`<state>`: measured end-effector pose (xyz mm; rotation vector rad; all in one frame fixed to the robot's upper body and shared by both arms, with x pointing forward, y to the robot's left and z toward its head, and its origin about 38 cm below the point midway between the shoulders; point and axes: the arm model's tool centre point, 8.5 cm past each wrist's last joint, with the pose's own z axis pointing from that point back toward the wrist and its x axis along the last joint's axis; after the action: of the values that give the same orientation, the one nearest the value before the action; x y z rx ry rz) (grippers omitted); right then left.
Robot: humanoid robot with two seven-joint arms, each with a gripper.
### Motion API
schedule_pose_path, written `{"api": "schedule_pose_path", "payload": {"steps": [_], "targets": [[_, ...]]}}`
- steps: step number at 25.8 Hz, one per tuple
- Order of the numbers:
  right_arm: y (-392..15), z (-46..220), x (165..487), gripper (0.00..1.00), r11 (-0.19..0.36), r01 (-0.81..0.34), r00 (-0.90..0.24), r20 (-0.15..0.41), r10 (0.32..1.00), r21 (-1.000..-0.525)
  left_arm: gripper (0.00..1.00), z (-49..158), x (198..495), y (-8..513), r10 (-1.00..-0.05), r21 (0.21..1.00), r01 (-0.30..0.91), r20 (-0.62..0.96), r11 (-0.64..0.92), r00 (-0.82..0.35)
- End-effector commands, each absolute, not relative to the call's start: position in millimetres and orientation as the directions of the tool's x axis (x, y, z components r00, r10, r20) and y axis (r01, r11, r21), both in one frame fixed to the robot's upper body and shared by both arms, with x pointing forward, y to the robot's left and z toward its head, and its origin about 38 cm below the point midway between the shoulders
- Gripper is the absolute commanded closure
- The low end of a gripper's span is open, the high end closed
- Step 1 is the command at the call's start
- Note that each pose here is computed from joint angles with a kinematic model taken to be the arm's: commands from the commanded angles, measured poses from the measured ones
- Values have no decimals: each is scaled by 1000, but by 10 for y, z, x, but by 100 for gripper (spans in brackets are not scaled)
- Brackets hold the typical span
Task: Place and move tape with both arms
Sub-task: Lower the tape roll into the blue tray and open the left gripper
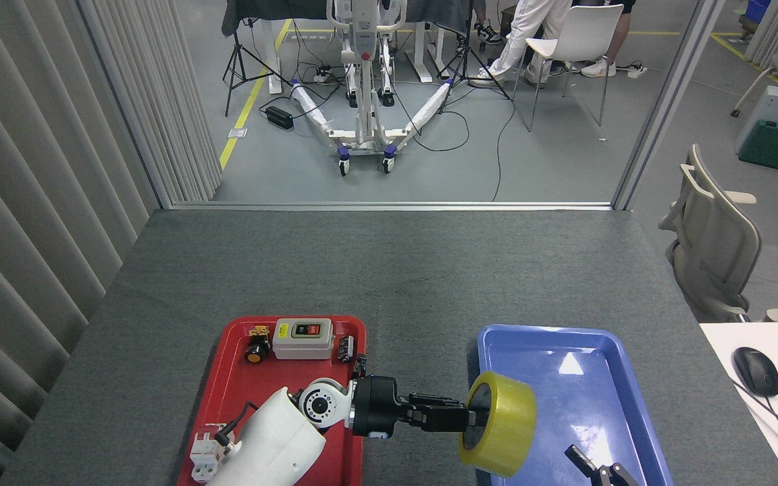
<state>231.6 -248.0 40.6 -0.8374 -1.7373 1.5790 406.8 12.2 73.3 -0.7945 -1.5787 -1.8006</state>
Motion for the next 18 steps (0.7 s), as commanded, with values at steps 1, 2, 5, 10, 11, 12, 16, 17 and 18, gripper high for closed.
{"api": "schedule_pose_path", "payload": {"steps": [1, 2, 5, 10, 11, 12, 16, 17, 18], "targets": [[-2443, 524, 2330, 1, 72, 74, -607, 12, 795, -995, 100, 704, 4029, 101, -52, 623, 775, 775, -105, -630], [-2437, 549, 2329, 1, 71, 81, -608, 7, 794, -994, 100, 684, 4015, 103, -53, 620, 778, 777, -106, -627], [-2431, 577, 2332, 1, 70, 90, -610, 1, 793, -994, 100, 642, 3982, 99, -56, 615, 780, 780, -113, -623], [-2239, 547, 2309, 13, 92, 74, -653, 22, 757, -993, 100, 506, 3855, 75, -49, 584, 805, 805, -102, -591], [-2203, 540, 2303, 14, 94, 71, -661, 23, 750, -993, 100, 493, 3841, 75, -48, 582, 807, 807, -102, -588], [-2178, 537, 2299, 16, 97, 69, -666, 26, 745, -993, 100, 491, 3838, 73, -48, 582, 807, 807, -103, -588], [-2047, 508, 2274, 18, 96, 58, -693, 29, 720, -994, 100, 514, 3790, -37, -40, 600, 790, 793, -130, -608], [-2041, 506, 2273, 20, 93, 58, -695, 27, 719, -994, 100, 506, 3777, -58, -45, 606, 783, 786, -142, -616], [-2036, 505, 2272, 22, 94, 57, -696, 28, 718, -994, 100, 495, 3762, -80, -49, 609, 778, 782, -153, -621]]}}
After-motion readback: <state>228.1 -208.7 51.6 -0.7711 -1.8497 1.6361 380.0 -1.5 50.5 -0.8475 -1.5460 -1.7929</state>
